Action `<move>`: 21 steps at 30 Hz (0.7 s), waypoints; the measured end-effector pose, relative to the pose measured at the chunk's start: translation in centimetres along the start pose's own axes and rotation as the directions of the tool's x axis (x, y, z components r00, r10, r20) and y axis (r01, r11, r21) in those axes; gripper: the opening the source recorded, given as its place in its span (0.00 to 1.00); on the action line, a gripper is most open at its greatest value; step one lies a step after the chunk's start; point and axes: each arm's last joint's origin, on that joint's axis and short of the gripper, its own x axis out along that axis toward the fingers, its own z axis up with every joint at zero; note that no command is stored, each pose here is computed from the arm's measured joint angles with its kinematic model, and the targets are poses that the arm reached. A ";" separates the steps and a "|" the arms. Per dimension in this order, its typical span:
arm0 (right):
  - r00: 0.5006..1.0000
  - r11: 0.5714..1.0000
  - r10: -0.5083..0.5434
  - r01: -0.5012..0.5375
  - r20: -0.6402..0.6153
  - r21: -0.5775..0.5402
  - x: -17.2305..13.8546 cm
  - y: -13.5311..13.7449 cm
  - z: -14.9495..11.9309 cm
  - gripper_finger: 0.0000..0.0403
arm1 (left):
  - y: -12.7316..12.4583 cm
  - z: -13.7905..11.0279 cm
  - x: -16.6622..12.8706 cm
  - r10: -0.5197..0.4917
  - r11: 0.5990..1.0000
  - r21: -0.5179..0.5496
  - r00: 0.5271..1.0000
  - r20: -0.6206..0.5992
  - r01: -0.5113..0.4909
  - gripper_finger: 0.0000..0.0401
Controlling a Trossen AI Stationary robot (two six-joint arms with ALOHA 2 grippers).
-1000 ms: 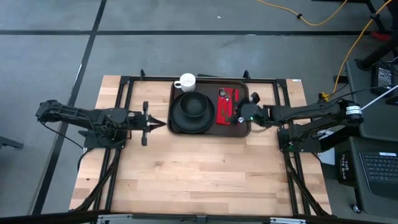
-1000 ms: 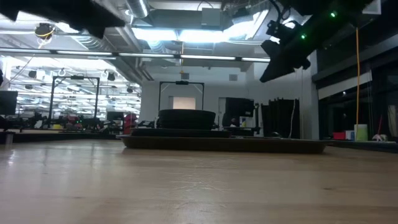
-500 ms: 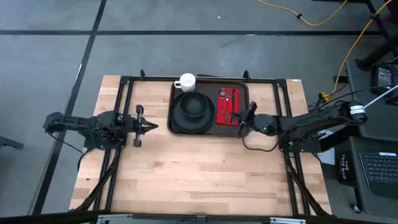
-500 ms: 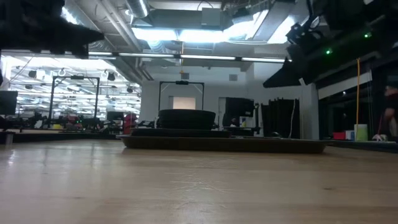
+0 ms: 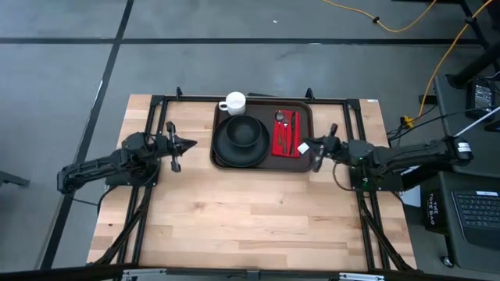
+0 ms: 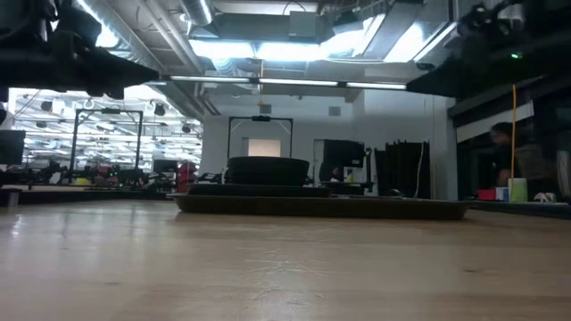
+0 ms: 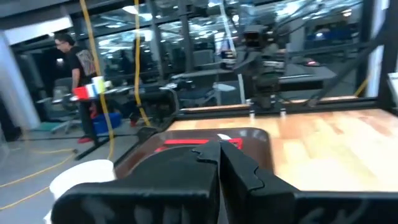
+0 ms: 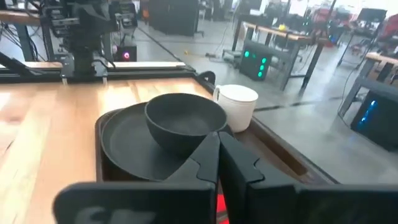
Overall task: Set up tray
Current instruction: Return to Home Position
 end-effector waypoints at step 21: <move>0.932 0.939 0.338 -0.343 0.130 0.020 -5.7 -1.8 -2.0 0.01 | 0.6 -0.1 0.0 0.057 0.995 -0.079 0.998 -0.012 -0.058 0.01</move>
